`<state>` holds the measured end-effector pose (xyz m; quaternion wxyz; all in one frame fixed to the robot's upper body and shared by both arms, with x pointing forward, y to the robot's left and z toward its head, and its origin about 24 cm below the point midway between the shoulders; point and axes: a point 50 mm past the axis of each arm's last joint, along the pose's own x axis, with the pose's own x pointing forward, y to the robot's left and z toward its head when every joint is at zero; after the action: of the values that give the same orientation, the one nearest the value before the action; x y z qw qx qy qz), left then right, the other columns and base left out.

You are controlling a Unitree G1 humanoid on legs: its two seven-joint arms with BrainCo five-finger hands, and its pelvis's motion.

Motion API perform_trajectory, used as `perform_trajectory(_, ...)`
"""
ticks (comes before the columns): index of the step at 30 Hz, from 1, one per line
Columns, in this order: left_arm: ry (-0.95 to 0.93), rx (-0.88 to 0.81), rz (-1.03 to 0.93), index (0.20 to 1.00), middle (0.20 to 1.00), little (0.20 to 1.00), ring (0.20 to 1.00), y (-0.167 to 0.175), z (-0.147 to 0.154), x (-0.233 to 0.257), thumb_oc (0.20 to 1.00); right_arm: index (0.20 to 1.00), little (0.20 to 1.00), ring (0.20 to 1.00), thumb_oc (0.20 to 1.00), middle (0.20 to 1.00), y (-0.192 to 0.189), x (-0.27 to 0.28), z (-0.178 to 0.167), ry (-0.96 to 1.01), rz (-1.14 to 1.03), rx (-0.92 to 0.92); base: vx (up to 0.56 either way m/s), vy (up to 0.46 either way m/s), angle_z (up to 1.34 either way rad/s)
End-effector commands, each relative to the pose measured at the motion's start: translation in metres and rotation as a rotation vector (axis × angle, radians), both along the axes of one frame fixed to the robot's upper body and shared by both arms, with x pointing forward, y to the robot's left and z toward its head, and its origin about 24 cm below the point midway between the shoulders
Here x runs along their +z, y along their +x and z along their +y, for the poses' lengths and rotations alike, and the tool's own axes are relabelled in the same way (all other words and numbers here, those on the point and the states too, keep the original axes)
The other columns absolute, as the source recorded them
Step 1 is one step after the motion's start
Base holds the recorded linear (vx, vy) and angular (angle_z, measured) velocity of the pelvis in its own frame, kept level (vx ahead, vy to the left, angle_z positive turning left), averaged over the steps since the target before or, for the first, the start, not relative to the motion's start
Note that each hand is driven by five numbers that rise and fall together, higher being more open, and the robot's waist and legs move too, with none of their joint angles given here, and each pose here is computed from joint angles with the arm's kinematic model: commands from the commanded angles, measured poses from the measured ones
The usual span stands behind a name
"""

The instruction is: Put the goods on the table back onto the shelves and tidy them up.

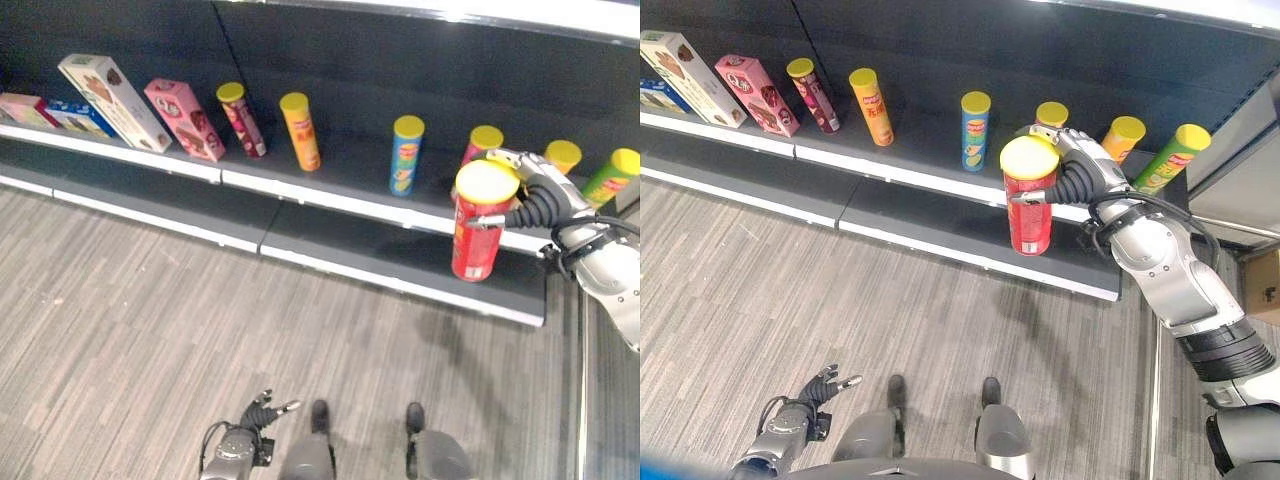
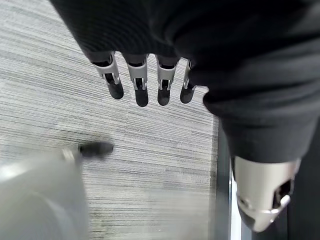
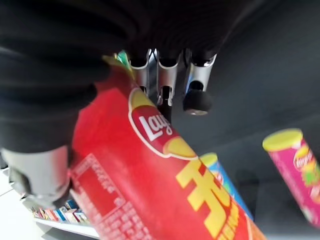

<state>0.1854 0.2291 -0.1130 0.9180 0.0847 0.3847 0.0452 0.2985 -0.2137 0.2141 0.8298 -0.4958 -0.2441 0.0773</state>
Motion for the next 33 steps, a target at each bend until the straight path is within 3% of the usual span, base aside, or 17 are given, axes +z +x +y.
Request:
perform_trajectory(1, 0.046, 0.02, -0.035, 1.0, 1.0, 1.0, 1.0, -0.011, 0.02, 0.007, 1.0, 0.2, 0.2, 0.2, 0.2, 0.2, -0.014, 0.025, -0.006, 0.003, -0.14, -0.006, 0.39, 0.293, 0.03)
perform_trajectory(7, 0.108, -0.059, 0.017, 1.0, 1.0, 1.0, 1.0, -0.005, 0.017, 0.002, 1.0, 0.2, 0.2, 0.2, 0.2, 0.2, -0.013, 0.011, 0.004, 0.014, -0.109, 0.002, 0.37, 0.386, -0.67)
perform_trajectory(11, 0.173, -0.065, 0.009, 1.0, 1.0, 1.0, 1.0, 0.005, 0.024, 0.008, 1.0, 0.2, 0.2, 0.2, 0.2, 0.2, -0.006, 0.017, 0.029, 0.035, -0.136, 0.08, 0.23, 0.323, -0.65)
perform_trajectory(15, 0.201, -0.074, 0.022, 1.0, 1.0, 1.0, 1.0, 0.005, 0.027, 0.007, 1.0, 0.2, 0.2, 0.2, 0.2, 0.2, -0.008, 0.018, 0.024, 0.058, -0.145, 0.06, 0.13, 0.17, -0.37)
perform_trajectory(28, 0.174, -0.066, 0.014, 1.0, 1.0, 1.0, 1.0, 0.009, 0.015, 0.005, 1.0, 0.2, 0.2, 0.2, 0.2, 0.2, -0.009, 0.03, 0.021, 0.07, -0.26, 0.004, 0.08, -0.048, 0.14)
perform_trajectory(33, 0.194, -0.051, 0.005, 1.0, 1.0, 1.0, 1.0, 0.015, 0.015, 0.006, 1.0, 0.2, 0.2, 0.2, 0.2, 0.2, 0.0, 0.065, 0.042, 0.055, -0.413, 0.03, 0.0, -0.071, 0.19)
